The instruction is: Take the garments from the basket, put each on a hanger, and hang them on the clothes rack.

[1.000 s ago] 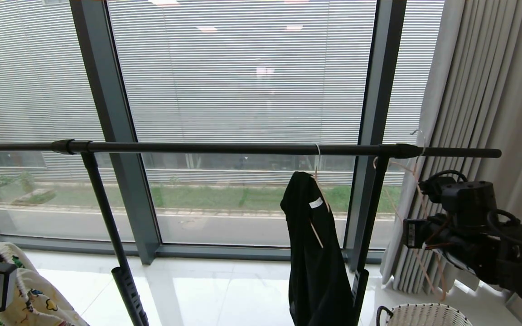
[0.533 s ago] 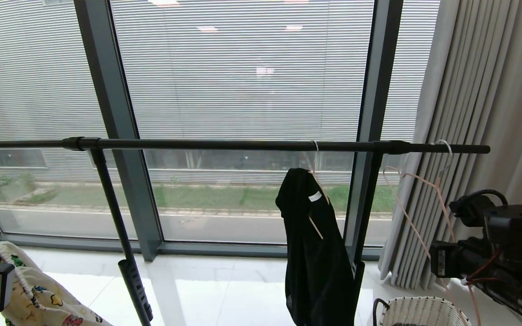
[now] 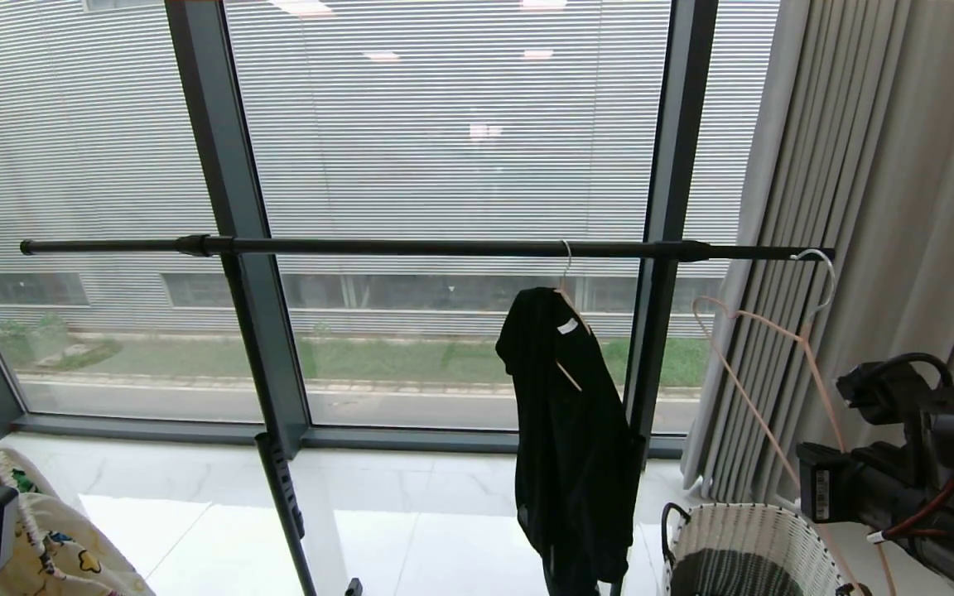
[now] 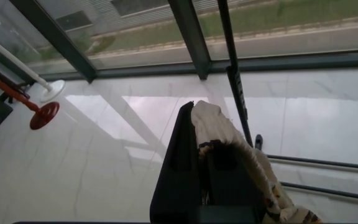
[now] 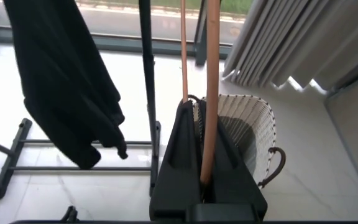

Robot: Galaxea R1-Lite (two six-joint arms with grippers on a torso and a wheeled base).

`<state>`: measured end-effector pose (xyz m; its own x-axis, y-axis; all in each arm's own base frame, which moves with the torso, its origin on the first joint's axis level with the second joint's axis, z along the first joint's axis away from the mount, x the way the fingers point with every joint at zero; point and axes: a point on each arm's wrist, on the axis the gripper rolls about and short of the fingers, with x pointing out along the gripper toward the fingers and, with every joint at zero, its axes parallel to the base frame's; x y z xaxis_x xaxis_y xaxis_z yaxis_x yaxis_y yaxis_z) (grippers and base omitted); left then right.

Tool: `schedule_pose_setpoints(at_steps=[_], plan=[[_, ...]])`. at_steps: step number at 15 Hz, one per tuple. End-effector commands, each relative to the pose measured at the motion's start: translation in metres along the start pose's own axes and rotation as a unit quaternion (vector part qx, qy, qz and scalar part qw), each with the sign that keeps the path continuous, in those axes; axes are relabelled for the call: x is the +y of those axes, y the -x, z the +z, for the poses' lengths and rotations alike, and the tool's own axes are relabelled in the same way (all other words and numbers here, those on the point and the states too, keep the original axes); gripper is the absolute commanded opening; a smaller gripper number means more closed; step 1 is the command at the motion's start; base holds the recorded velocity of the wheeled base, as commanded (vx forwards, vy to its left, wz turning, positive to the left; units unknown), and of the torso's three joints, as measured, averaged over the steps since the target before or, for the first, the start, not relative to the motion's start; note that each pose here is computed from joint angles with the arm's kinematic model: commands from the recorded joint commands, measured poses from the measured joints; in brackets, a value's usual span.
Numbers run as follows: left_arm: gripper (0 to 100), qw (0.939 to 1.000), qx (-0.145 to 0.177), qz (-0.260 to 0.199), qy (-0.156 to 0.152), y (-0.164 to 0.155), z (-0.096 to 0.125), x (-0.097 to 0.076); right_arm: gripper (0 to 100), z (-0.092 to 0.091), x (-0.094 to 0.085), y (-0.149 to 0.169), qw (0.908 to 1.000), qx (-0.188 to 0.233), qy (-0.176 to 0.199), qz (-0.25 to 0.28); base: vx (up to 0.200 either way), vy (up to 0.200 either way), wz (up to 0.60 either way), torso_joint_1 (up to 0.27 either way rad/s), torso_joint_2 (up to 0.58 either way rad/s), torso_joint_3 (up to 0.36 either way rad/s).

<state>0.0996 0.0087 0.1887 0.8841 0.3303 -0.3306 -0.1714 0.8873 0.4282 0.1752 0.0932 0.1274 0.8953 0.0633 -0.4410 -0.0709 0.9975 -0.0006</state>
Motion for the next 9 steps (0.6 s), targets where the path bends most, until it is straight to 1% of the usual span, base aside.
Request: schedule_pose_setpoints(at_steps=[1, 5, 7, 8, 9], plan=[[0, 1.0, -0.001, 0.0, 0.0, 0.001, 0.0, 0.0, 0, 0.001, 0.005, 0.005, 0.9998, -0.006, 0.004, 0.017, -0.2, 0.0, 0.0, 0.002, 0.01, 0.002], [0, 1.0, -0.001, 0.0, 0.0, 0.001, 0.0, 0.0, 0, 0.002, 0.012, 0.013, 0.9988, -0.017, 0.019, 0.043, -0.2, 0.0, 0.0, -0.001, 0.0, 0.002], [0, 0.9999, -0.002, -0.013, -0.006, 0.001, -0.003, -0.004, 0, 0.002, 0.025, 0.023, 0.9933, -0.021, 0.039, 0.107, -0.2, 0.0, 0.0, 0.005, 0.0, 0.005], [0, 0.9996, -0.007, -0.024, -0.01, 0.002, -0.002, -0.006, 0, 0.001, 0.029, 0.026, 0.9901, -0.019, 0.044, 0.132, 0.0, 0.0, 0.0, 0.0, 0.0, 0.0], [0, 0.9984, -0.02, -0.048, -0.021, 0.004, 0.0, -0.011, 0, 0.0, 0.037, 0.033, 0.9805, -0.017, 0.064, 0.185, 0.0, 0.0, 0.0, 0.0, 0.0, 0.0]])
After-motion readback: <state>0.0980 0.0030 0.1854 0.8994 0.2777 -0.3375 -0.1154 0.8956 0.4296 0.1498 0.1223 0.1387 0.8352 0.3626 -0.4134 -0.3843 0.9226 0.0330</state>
